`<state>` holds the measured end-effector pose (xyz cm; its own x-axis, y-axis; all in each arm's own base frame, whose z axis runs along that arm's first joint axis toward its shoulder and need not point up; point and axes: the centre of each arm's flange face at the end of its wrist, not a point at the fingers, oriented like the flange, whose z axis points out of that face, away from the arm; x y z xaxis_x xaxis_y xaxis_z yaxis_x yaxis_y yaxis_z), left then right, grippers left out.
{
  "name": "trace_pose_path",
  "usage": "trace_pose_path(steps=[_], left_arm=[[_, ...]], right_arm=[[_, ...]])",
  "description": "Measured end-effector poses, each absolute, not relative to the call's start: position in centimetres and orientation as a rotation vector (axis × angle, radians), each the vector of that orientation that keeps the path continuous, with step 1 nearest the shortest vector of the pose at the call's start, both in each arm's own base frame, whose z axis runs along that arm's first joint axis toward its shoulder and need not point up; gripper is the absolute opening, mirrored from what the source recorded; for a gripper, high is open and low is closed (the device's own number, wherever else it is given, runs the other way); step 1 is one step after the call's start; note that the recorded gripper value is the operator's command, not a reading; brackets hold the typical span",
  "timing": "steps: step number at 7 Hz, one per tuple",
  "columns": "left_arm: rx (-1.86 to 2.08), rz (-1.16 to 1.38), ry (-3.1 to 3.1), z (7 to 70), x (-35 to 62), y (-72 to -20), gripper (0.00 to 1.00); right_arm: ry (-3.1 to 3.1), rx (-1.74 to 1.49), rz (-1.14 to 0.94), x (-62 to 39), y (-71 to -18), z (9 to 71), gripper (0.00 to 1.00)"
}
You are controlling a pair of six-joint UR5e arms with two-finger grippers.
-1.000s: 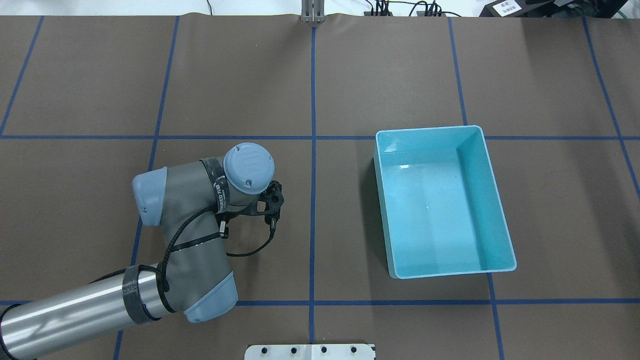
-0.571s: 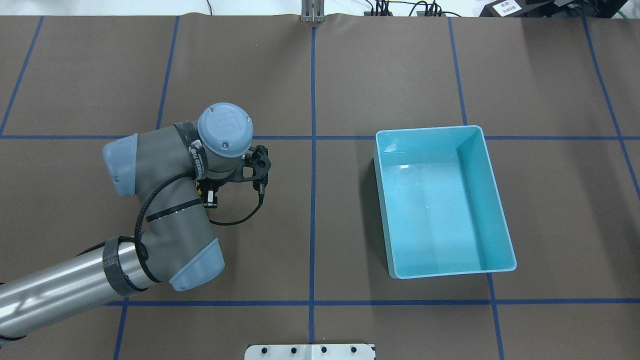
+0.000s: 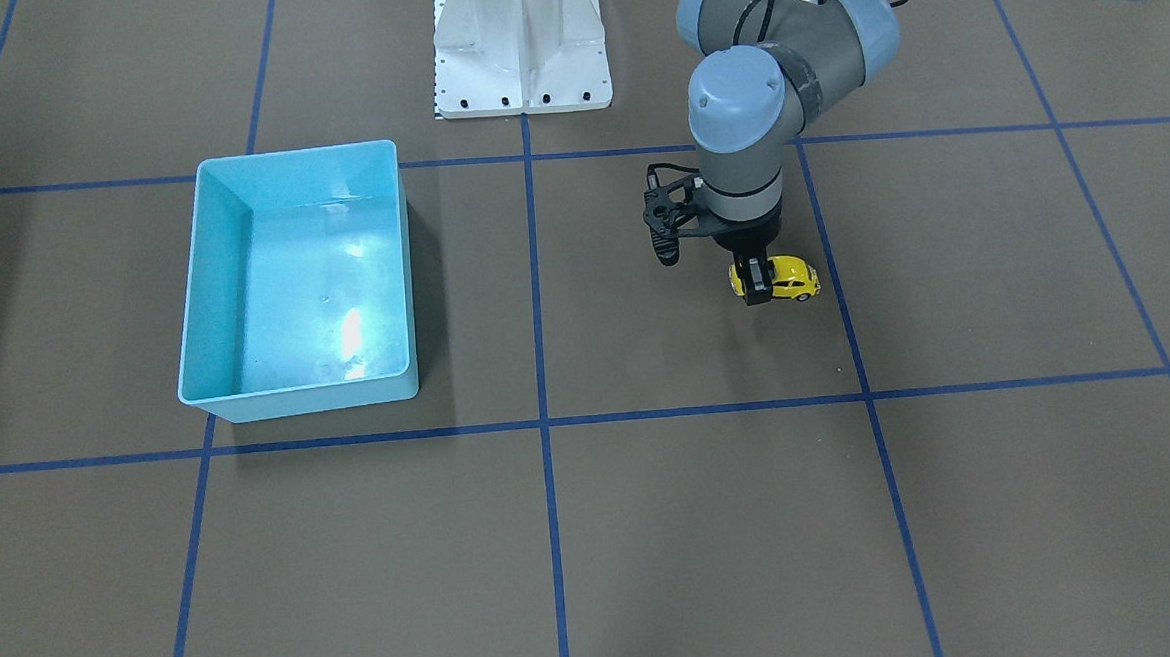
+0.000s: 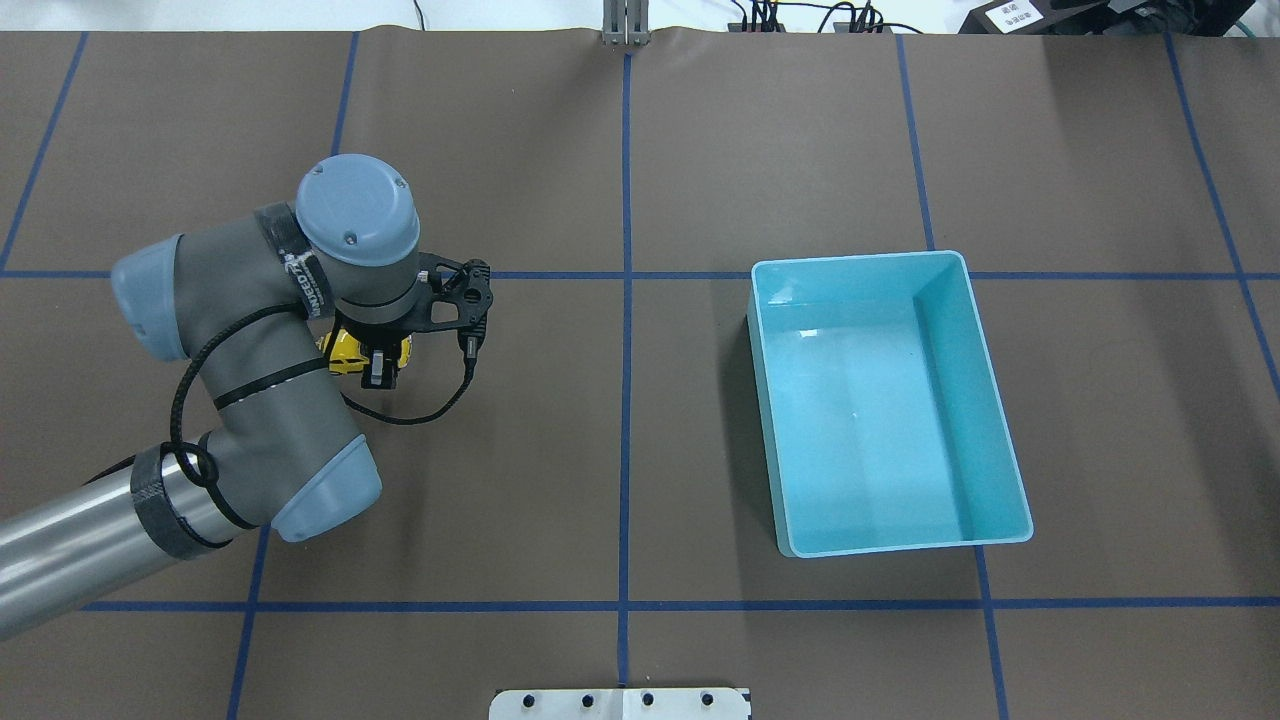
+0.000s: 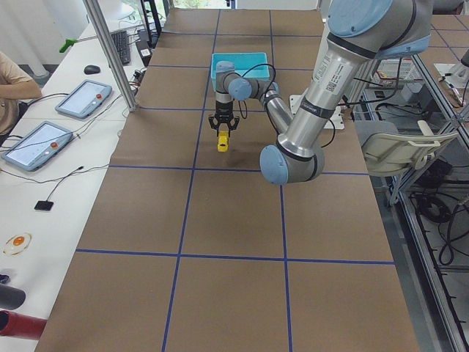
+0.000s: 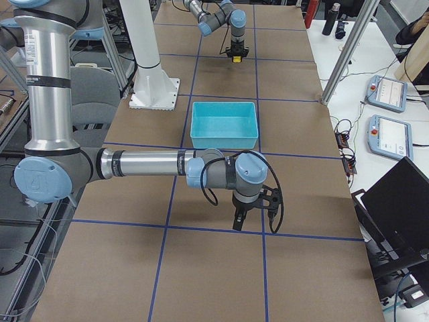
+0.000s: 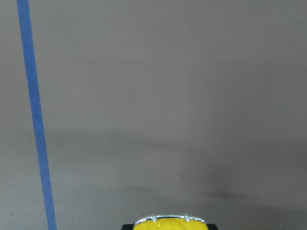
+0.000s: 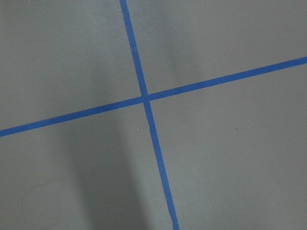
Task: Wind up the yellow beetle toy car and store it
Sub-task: 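Drag the car backward toward the robot with the left gripper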
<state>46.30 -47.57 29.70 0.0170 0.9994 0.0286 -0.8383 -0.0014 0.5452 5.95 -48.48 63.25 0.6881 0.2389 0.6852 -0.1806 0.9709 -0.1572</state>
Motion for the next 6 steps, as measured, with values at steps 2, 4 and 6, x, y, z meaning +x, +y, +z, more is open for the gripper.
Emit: trace_pose_path(steps=[2, 4, 6], left_arm=[[0.471, 1.531, 0.513, 31.3, 44.8, -48.0, 0.00], [0.492, 1.520, 0.540, 32.7, 43.8, -48.4, 0.00], [0.500, 1.517, 0.546, 33.9, 43.2, -48.5, 0.00]], right_arm=[[-0.777, -0.079, 0.235, 5.9, -48.5, 63.2, 1.00], [-0.777, -0.080, 0.235, 5.9, -48.5, 63.3, 1.00], [-0.777, -0.081, 0.237, 5.9, -48.5, 63.3, 1.00]])
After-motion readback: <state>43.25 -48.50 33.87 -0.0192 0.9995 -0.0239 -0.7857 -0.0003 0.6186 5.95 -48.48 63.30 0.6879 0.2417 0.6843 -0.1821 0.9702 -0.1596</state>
